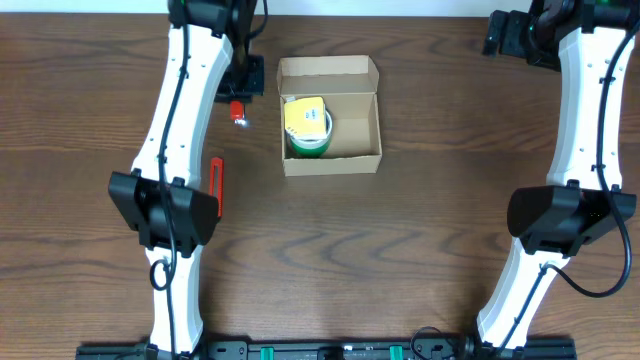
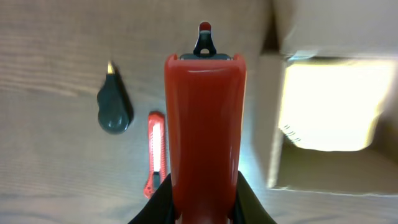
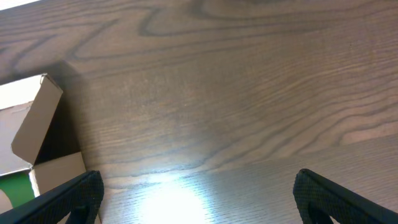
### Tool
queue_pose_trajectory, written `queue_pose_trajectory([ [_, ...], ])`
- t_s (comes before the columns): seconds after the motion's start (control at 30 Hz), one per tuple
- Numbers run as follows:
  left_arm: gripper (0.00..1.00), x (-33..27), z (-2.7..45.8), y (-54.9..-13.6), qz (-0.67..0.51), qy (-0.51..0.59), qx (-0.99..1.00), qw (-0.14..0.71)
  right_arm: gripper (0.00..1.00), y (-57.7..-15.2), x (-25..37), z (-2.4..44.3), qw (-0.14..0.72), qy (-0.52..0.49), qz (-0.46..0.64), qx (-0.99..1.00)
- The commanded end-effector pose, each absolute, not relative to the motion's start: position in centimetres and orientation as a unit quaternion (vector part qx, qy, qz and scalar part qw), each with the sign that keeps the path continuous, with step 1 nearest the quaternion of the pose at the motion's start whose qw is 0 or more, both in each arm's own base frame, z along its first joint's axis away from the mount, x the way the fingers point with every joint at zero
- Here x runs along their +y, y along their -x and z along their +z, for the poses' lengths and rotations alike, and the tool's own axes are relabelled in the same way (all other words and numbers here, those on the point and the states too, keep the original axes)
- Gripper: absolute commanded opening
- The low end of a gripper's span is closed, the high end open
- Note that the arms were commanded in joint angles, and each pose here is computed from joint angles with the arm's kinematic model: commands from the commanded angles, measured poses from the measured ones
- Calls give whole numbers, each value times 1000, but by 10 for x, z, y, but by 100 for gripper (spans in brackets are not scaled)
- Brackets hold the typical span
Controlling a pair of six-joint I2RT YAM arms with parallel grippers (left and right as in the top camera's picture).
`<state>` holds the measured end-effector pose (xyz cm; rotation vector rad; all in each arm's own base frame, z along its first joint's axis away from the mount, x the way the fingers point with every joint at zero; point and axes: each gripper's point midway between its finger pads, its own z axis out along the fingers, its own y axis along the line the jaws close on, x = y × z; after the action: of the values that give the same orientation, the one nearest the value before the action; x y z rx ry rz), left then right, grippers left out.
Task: Pack container
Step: 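Carry the red marker over the box and lower it inside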
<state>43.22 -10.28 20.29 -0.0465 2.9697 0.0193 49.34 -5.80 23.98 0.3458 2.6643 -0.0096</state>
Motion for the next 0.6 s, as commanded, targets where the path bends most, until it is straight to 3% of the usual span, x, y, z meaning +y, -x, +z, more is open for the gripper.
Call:
queue_pose_trajectory([
  [0.0,6,-125,223,-418,-17,43,995,90,99,-493,-57,249,236,-131,0,963],
  [0.57,6,-251,228,-370,-60,-26,993,100,99,-493,-57,249,236,-131,0,963],
])
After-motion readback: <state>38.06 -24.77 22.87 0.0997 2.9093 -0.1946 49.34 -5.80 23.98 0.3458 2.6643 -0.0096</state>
